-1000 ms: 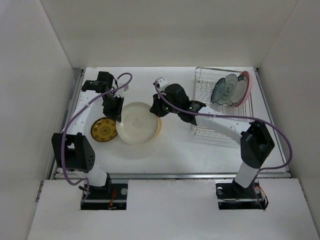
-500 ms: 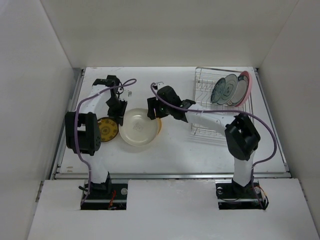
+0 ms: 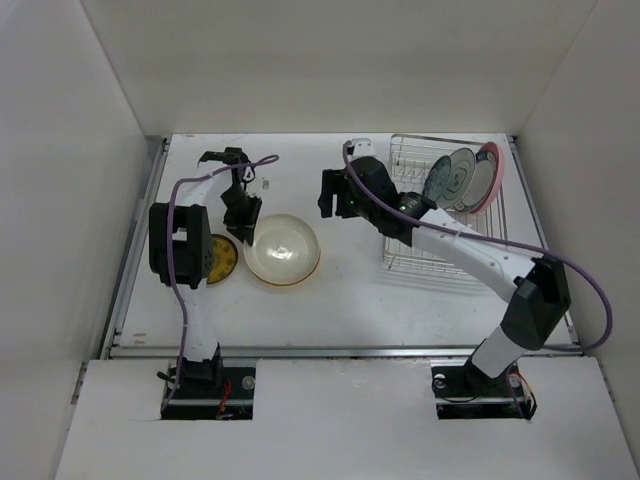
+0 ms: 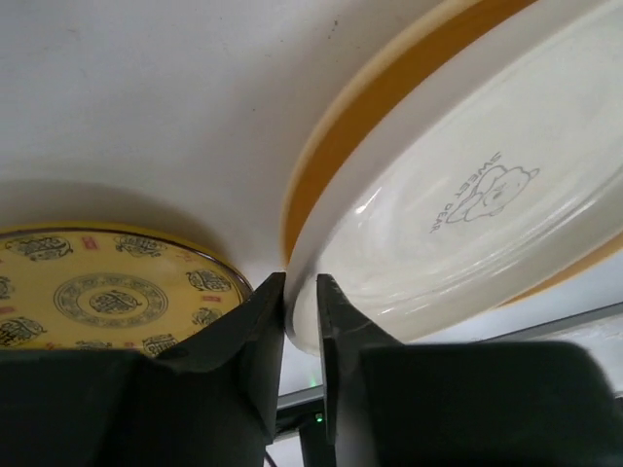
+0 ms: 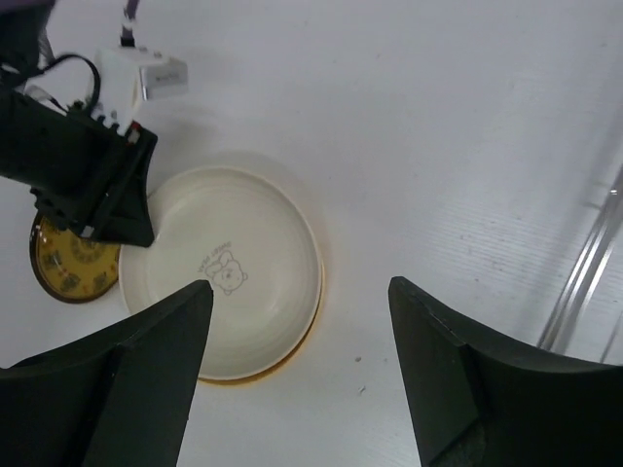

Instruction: Unload the plates from the dish rack

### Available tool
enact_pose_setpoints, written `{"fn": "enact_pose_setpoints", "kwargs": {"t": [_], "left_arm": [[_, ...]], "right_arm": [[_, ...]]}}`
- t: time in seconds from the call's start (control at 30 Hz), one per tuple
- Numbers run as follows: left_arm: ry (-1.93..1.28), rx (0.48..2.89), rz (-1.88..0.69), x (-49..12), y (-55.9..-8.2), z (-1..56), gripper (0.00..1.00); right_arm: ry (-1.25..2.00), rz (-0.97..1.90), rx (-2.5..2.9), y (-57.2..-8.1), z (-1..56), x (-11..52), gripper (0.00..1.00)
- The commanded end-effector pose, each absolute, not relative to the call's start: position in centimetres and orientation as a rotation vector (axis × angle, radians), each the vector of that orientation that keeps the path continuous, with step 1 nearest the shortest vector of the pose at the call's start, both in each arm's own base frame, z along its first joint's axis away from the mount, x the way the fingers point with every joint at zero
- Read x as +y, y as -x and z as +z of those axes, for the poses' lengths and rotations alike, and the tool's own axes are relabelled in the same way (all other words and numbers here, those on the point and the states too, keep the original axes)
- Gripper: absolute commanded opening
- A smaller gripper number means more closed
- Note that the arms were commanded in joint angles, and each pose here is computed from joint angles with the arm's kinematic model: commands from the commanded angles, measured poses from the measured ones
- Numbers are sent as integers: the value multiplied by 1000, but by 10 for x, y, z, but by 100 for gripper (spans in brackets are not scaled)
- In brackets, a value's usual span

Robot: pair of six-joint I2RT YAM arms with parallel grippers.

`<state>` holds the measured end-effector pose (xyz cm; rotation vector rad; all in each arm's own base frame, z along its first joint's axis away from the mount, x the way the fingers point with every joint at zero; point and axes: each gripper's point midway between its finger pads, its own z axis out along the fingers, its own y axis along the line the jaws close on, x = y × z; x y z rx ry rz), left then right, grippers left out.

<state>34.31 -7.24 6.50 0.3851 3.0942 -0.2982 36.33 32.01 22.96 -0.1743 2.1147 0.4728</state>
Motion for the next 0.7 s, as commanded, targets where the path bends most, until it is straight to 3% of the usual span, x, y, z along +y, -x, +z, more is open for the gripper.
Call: {"fn": "enact_pose_setpoints", "kwargs": {"t": [0.0,0.07,0.13,0.23,0.47,0.67], "left_arm": [[-390,3115,-249,-73,-341,71,18],[-410,3123,-191,-70,-338,70,26],[-428,3125,-106,-64,-335,71,44],[-495,3101,-8,-64,-333,76,60],[-508,3065,36,-63,-334,90,61],[-505,3038,-14,-69,-335,98,62]], "right_arm": [[108,393,2082,-361,249,294,79],[103,376,2068,-360,256,288,80],[91,359,2053,-361,263,279,81],[79,353,2022,-359,276,272,83],[-52,235,1992,-365,295,223,88],[-285,36,1956,-402,310,125,87]]}}
